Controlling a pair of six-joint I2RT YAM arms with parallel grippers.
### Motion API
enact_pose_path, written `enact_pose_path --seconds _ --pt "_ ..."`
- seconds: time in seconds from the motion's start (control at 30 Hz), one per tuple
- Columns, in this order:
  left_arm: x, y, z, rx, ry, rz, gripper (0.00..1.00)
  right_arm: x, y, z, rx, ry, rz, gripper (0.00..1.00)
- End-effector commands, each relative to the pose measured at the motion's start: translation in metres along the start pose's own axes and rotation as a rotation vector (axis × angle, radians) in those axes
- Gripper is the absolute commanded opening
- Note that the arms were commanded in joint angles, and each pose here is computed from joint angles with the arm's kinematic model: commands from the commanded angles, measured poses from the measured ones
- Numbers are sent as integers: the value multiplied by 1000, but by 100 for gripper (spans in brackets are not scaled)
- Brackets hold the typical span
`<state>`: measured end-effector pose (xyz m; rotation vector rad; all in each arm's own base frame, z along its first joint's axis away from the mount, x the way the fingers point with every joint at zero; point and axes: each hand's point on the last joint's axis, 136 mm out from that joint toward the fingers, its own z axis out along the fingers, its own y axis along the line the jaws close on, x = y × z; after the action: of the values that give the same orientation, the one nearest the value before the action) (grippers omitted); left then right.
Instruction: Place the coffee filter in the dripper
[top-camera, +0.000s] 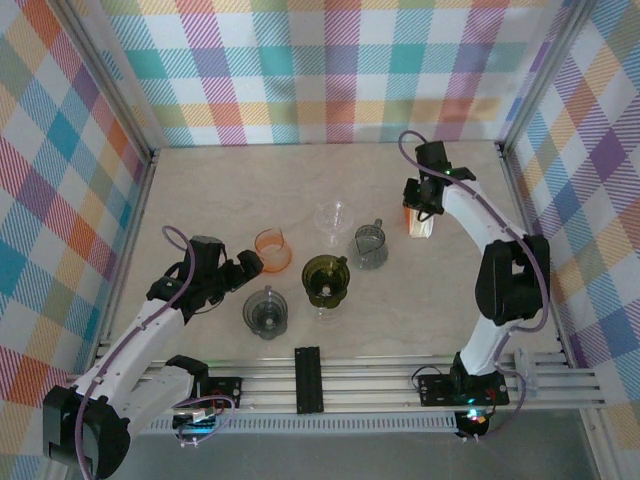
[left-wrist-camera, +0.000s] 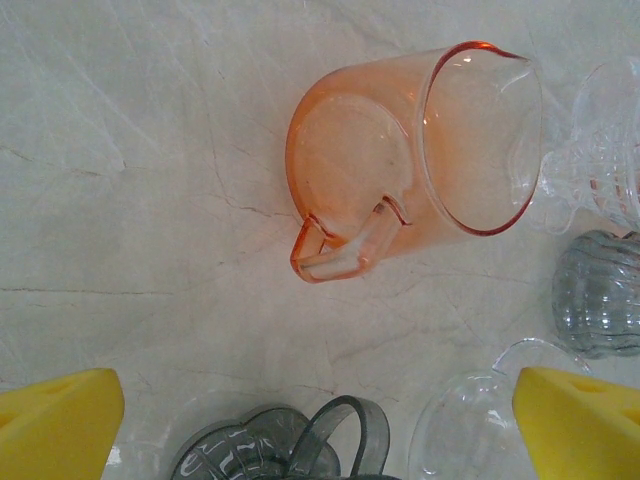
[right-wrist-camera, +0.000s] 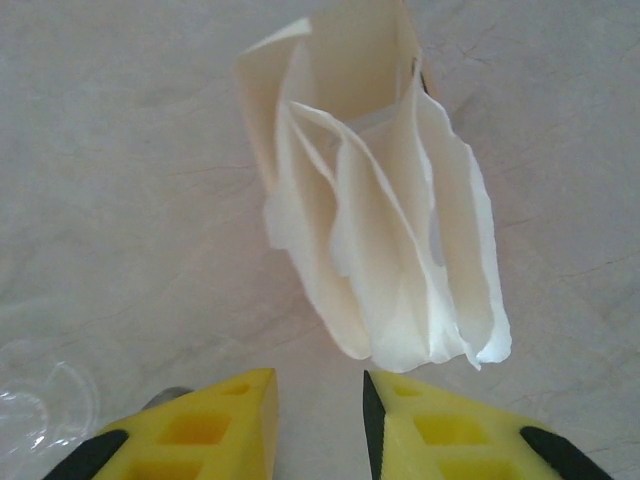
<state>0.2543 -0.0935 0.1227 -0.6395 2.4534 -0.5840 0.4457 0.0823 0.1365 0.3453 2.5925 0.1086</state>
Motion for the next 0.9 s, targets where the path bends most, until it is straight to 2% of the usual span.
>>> enact_pose_path --seconds 0.0,0.17,0.47,0.87 --pt "3 4 2 -7 3 17 100 -11 1 -1 44 -28 12 28" --pt "3 4 2 -10 2 18 100 -16 -2 5 76 -38 19 23" --pt "2 4 2 -11 0 21 100 -27 -1 10 102 -57 8 21" --pt "1 5 3 -14 1 17 100 -33 4 16 96 -55 -10 23"
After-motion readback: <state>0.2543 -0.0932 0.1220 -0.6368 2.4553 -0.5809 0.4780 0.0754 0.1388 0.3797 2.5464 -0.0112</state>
